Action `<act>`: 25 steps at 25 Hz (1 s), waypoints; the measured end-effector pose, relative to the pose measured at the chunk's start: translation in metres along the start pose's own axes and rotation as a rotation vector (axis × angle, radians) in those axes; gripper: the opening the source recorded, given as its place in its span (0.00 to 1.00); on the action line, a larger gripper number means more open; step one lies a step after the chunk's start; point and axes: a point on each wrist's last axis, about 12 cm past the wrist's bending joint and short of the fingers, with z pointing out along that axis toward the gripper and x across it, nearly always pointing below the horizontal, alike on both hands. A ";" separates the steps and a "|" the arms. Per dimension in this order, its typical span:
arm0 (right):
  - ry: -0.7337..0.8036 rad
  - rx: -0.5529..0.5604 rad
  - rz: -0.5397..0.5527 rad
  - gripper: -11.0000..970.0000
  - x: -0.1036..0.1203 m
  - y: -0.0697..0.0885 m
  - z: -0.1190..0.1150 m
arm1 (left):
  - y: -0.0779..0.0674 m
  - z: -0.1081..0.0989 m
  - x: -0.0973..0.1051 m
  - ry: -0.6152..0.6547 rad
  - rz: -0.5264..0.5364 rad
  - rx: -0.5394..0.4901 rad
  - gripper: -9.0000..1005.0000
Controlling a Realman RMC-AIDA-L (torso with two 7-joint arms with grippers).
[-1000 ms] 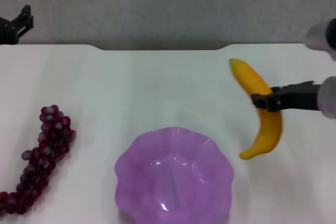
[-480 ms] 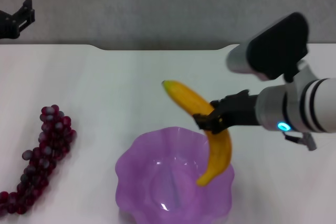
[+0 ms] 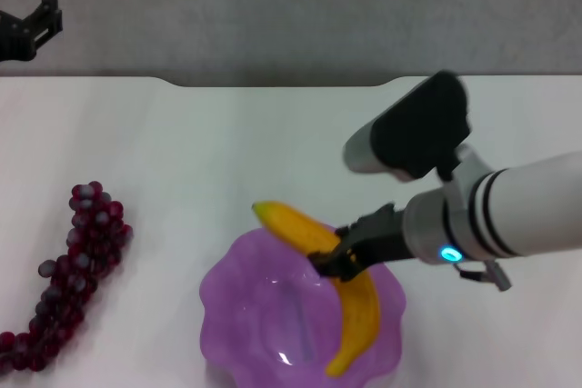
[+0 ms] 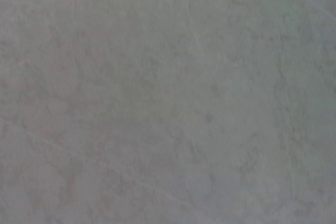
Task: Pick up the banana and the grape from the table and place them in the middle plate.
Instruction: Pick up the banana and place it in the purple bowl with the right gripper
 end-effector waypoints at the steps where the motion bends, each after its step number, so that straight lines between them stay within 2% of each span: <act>1: 0.010 -0.012 0.000 0.51 0.001 0.000 0.004 | 0.000 0.000 -0.001 -0.002 0.000 0.001 0.86; 7: 0.037 -0.054 0.002 0.52 0.003 0.001 0.021 | -0.002 0.002 -0.003 -0.009 0.000 0.006 0.86; 25: 0.067 -0.081 -0.028 0.52 0.005 0.003 0.028 | -0.002 0.002 -0.003 -0.009 0.004 0.006 0.86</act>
